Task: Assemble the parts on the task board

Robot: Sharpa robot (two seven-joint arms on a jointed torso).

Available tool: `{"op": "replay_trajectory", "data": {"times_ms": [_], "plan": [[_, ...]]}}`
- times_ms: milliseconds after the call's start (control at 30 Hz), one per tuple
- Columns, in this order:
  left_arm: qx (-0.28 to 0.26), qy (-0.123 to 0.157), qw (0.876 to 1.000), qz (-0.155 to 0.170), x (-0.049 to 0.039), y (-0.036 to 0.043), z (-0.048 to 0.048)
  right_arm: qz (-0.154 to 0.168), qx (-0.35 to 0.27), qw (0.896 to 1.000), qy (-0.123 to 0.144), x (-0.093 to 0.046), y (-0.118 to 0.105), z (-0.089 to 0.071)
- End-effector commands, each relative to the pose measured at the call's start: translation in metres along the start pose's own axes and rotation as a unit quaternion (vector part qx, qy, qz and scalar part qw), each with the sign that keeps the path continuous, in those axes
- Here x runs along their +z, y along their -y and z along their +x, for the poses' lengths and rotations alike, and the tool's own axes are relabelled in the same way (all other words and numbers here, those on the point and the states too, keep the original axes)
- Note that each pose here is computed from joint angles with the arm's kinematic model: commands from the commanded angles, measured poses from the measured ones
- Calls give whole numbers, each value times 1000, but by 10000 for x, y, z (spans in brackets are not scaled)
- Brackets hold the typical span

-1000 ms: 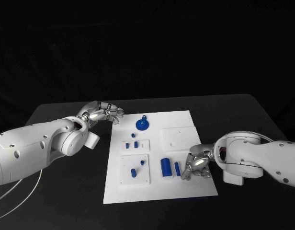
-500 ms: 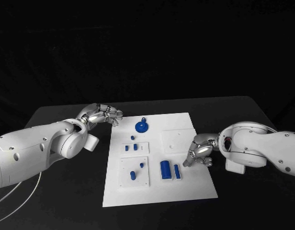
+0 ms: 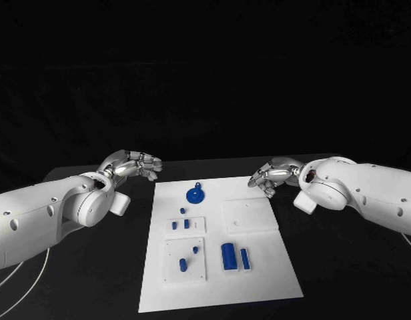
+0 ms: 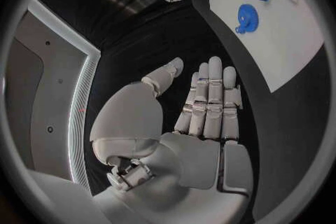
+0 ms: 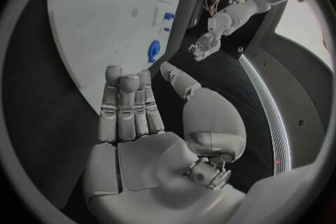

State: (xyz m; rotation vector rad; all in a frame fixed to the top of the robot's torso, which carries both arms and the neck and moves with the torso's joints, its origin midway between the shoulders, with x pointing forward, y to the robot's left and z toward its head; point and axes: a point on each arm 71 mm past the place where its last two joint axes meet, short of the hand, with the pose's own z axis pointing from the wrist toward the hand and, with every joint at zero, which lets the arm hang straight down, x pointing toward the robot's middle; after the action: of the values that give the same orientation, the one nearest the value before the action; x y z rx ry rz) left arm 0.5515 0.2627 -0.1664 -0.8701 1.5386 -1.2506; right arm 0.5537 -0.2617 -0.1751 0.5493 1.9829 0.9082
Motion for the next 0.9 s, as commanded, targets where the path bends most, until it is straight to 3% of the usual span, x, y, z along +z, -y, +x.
{"op": "replay_trajectory", "data": {"times_ms": [33,200,367,567,600,767,900], "plan": [[-20,7,1000,14,75,61,-57,-69,99,991,54,113,-78,-109],[-62,41,997,20,216,77,-120,-96,167,978,75,255,-26,-115],[-97,64,993,18,281,70,-138,-108,193,971,91,331,32,-132],[-101,61,993,24,313,80,-92,-104,209,967,104,375,163,-103],[-76,56,995,9,294,50,-98,-78,184,976,90,375,162,-78],[-80,60,995,10,262,10,-32,-84,191,973,96,366,155,-25],[-88,71,994,10,177,-79,124,-96,207,967,111,338,140,101]]}}
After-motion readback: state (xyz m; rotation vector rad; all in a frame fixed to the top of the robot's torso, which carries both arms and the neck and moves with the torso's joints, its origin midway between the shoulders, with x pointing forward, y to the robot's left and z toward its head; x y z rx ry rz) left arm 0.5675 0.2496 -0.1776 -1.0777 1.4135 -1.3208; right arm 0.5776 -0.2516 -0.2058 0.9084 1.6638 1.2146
